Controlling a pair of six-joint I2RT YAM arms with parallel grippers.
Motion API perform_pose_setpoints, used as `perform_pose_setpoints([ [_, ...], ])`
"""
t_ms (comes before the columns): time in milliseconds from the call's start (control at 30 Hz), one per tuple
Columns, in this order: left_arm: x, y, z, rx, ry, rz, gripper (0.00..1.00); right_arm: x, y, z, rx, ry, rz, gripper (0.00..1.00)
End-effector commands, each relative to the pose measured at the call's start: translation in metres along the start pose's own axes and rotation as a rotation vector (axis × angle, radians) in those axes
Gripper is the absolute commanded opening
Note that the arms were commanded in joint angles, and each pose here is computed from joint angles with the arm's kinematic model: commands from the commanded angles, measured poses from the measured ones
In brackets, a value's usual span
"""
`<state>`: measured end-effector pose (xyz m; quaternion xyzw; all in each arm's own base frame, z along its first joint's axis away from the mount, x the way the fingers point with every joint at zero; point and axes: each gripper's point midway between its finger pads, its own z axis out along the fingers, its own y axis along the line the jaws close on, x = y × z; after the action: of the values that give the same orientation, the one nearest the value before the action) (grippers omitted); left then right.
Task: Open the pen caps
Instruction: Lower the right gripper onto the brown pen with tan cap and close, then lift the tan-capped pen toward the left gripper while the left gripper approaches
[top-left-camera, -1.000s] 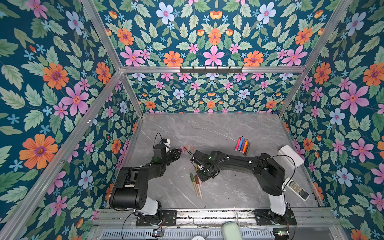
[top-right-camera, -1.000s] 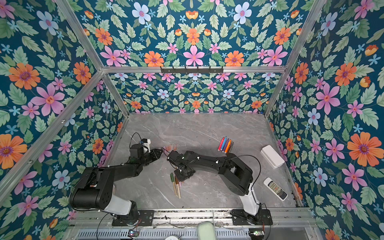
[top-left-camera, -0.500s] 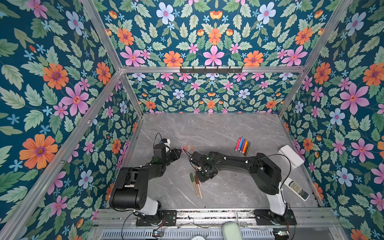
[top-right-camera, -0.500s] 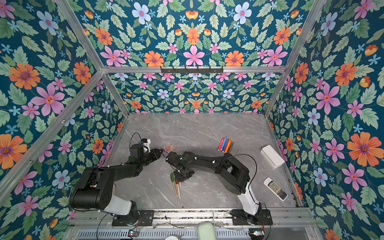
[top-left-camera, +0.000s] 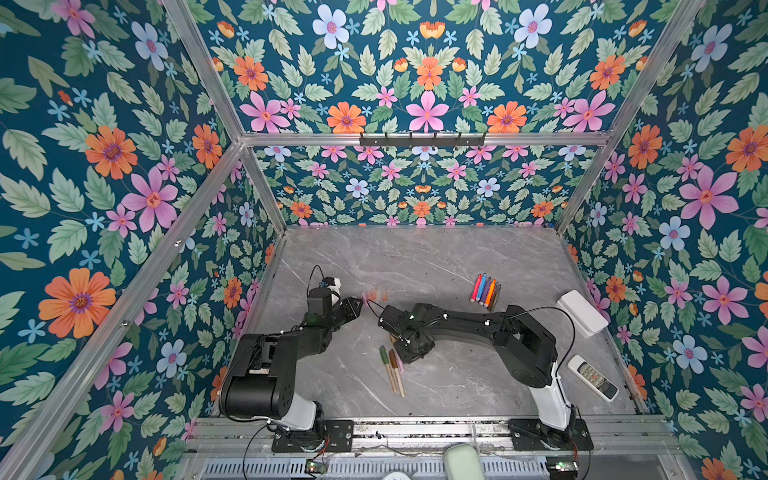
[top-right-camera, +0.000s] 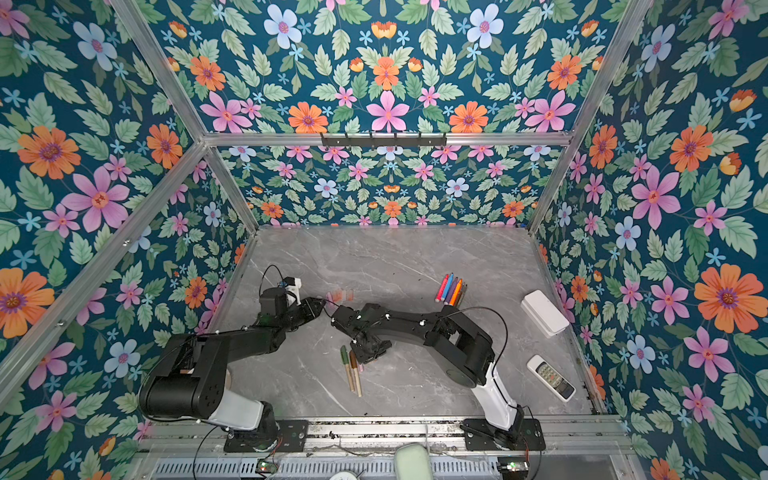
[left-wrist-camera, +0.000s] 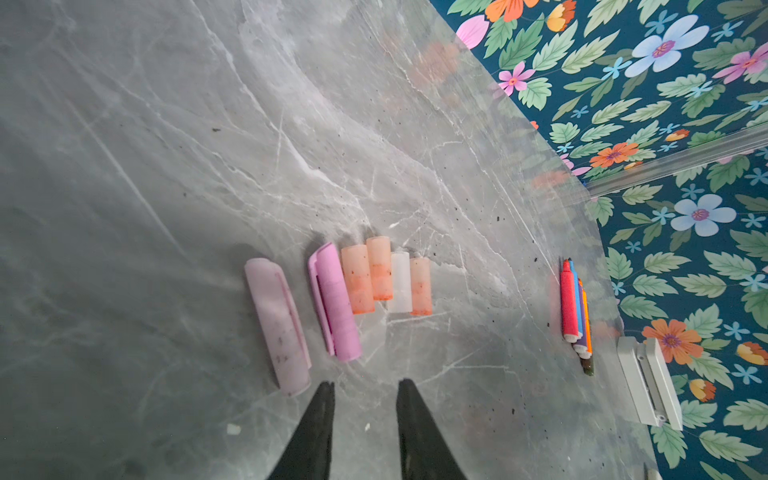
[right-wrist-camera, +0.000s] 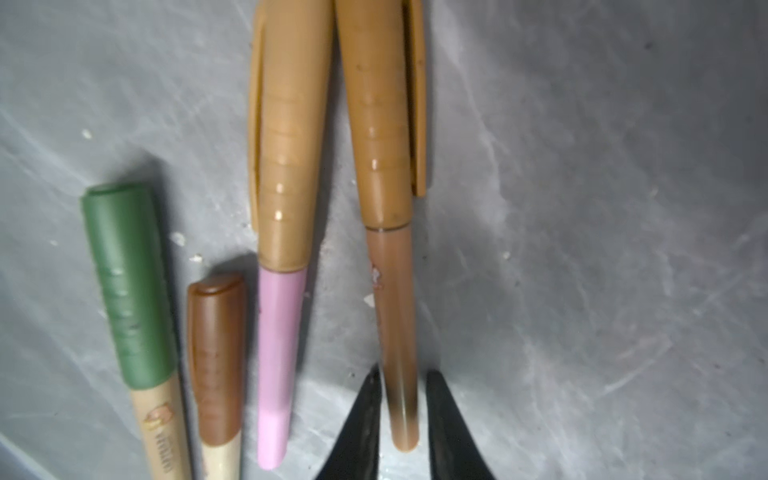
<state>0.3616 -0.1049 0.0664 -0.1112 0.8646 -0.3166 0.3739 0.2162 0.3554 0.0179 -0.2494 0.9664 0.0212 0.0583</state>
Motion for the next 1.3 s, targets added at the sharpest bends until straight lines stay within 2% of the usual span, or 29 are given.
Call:
perform_pose_setpoints([
  [0, -0.002, -0.001, 0.0, 0.005, -0.005, 0.014, 0.3, 0.003, 0.002, 0.002, -0.01, 0.018, 0.01, 0.22],
  [133, -0.003, -0.002, 0.0, 0.006, -0.007, 0.016, 0.3, 0.005, 0.0, 0.008, -0.005, 0.033, 0.022, 0.16],
  [233, -0.003, -0.002, 0.0, 0.007, -0.006, 0.017, 0.3, 0.005, -0.005, 0.009, -0.025, 0.038, 0.057, 0.04],
  [300, -0.003, -0.001, -0.001, 0.001, -0.005, 0.024, 0.3, 0.004, -0.013, 0.007, -0.03, 0.036, 0.084, 0.0],
  [533, -0.001, -0.002, -0.01, -0.001, -0.021, 0.01, 0.3, -0.004, -0.041, -0.013, -0.034, -0.01, 0.118, 0.0],
  [700, 0.008, -0.035, -0.019, 0.186, -0.017, -0.113, 0.3, -0.019, -0.025, -0.035, -0.183, -0.097, 0.085, 0.0],
  [800, 0.018, -0.059, -0.026, 0.302, 0.012, -0.176, 0.3, -0.021, -0.014, -0.036, -0.249, -0.108, 0.084, 0.0],
  [900, 0.03, -0.078, -0.028, 0.364, 0.061, -0.215, 0.31, -0.021, -0.009, -0.034, -0.281, -0.118, 0.092, 0.0],
  [1267, 0.07, -0.121, -0.023, 0.421, 0.179, -0.196, 0.33, -0.015, -0.013, -0.044, -0.3, -0.158, 0.086, 0.0],
])
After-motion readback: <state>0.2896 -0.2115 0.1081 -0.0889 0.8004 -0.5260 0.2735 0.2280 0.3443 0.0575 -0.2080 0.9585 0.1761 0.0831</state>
